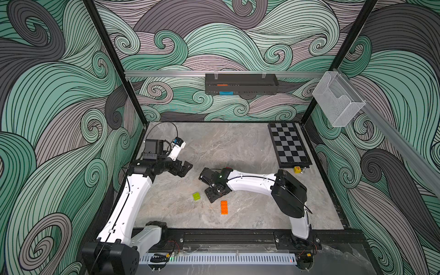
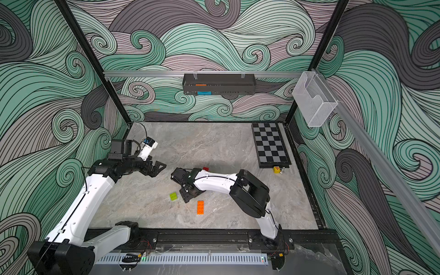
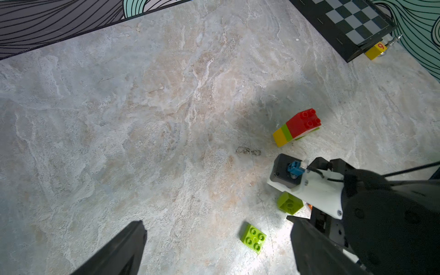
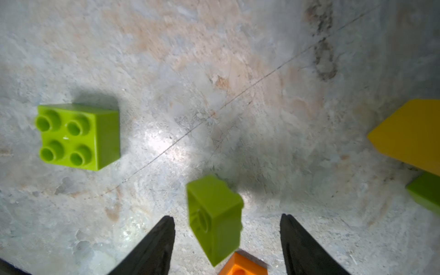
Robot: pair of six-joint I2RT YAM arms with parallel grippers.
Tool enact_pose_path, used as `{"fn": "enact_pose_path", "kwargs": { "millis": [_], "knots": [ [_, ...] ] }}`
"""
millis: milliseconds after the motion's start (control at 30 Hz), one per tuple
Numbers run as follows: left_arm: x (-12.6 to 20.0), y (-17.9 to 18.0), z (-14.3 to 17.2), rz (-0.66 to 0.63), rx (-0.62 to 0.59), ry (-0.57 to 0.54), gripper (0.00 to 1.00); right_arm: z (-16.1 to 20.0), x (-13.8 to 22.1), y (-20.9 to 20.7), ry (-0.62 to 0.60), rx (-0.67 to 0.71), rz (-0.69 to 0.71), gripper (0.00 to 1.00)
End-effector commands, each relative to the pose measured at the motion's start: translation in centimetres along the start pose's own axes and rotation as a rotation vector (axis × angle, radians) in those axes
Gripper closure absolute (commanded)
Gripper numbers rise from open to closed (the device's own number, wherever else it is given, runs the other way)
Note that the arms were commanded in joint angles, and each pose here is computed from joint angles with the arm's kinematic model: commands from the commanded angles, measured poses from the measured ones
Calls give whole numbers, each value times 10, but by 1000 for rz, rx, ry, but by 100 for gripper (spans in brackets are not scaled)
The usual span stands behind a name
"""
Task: Assemble a giraffe with lego
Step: Pick up the lego brick from the center of the board.
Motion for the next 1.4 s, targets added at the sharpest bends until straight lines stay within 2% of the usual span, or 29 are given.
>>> {"fn": "enact_pose_path", "kwargs": {
  "millis": [0, 200, 333, 500, 933, 1033, 1167, 1267, 1367],
  "knots": [
    [4, 0, -5, -1, 7, -39, 1, 0, -1, 6, 28, 8, -30, 31],
    [5, 0, -4, -7, 4, -39, 1, -2, -6, 7, 43, 10, -28, 37],
    [5, 0, -3, -3, 5, -38, 1, -5, 0, 4, 16, 20, 8, 31],
    [4, -1, -3, 4, 4, -39, 1, -7, 0, 4, 11, 34, 44, 32],
    [5, -2, -1, 15, -2, -38, 1, -11, -17, 4, 36, 38, 67, 52],
    [6, -3, -1, 15, -5, -38, 1, -11, -15, 4, 34, 39, 64, 59],
    [4, -2, -2, 12, -15, -38, 1, -13, 1, 4, 7, 39, 35, 72],
    [4, -3, -7, 1, -45, -39, 1, -15, 23, 2, -21, 21, -18, 75],
    [8, -10, -18, 23, -127, -48, 1, -16, 50, -10, -29, -55, -133, 75]
  ]
}}
Point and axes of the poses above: each gripper's point midway between its finger pads, its own x axis back along the fingers, its own y axis along the line the jaws close on, z = x × y, the point moved 9 cm from there along x, back along the fingers
